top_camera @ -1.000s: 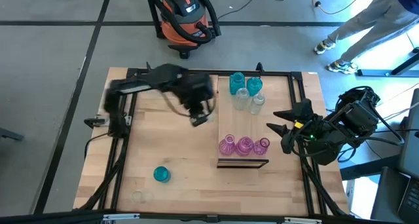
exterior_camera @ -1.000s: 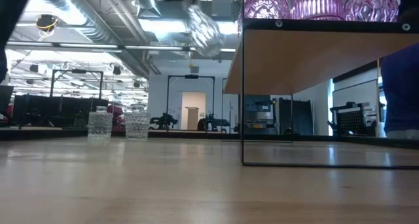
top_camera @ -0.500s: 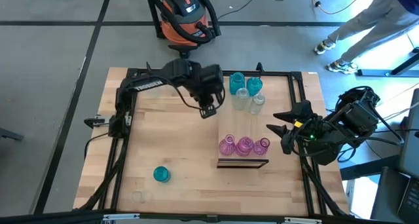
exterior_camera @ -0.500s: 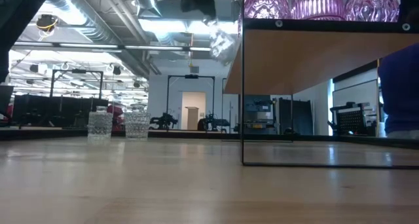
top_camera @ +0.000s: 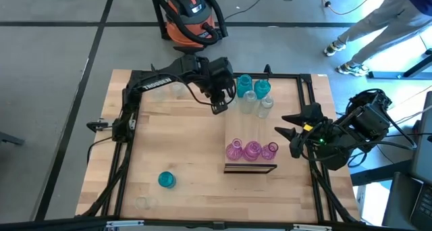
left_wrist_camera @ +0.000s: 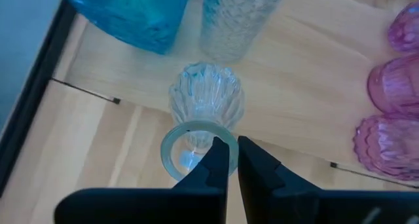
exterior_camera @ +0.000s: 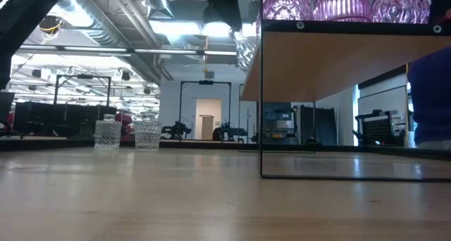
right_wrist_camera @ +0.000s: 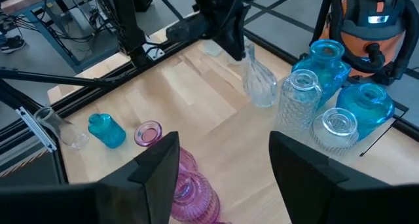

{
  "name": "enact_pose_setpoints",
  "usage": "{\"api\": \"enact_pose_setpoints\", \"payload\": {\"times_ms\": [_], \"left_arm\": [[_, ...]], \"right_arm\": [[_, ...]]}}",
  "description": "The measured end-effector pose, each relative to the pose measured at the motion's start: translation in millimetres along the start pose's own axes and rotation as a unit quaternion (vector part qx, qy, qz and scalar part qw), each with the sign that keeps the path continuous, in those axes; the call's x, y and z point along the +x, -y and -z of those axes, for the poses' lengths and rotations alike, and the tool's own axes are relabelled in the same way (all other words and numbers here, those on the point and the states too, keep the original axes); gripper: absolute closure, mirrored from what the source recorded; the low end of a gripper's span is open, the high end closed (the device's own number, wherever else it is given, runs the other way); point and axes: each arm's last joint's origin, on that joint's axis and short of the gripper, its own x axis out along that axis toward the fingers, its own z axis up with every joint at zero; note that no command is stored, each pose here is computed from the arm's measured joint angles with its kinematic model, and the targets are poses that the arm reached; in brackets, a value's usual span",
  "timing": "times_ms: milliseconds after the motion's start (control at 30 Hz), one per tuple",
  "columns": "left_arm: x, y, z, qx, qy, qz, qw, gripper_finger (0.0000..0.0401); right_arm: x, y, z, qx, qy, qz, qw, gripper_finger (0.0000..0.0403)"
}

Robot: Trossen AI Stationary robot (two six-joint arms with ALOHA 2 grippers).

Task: Sort vases onto shelf
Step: Put the transparent vase on the shelf aligned with the other transparent vase

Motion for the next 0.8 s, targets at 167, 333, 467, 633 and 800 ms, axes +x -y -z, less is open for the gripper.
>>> {"api": "enact_pose_setpoints", "payload": {"times_ms": [167,333,467,633,800], "left_arm": [[10.7,-0.2,-0.9,0.009,-0.014,0.000,1.000,0.0386],[13.5,0.4,-1.2,0.011,-0.017,0.008,1.000,0.0385],[13.2,0.4,-1.2,0.022,-0.017,0.010,1.000,0.0384],[13.2,0.6,-1.2,0.035,-0.016,0.013,0.999,0.0383],[13.2,1.6,-1.1,0.056,-0.017,0.022,0.998,0.0383]], "right_arm": [[0.0,0.1,-0.2,0.013,0.004,0.002,1.000,0.0185],[0.0,0.1,-0.2,0.023,0.004,0.002,1.000,0.0185],[0.0,0.1,-0.2,0.025,0.004,0.001,1.000,0.0185],[0.0,0.1,-0.2,0.025,0.004,0.001,1.000,0.0185],[0.0,0.1,-0.2,0.025,0.004,0.001,1.000,0.0185]]}}
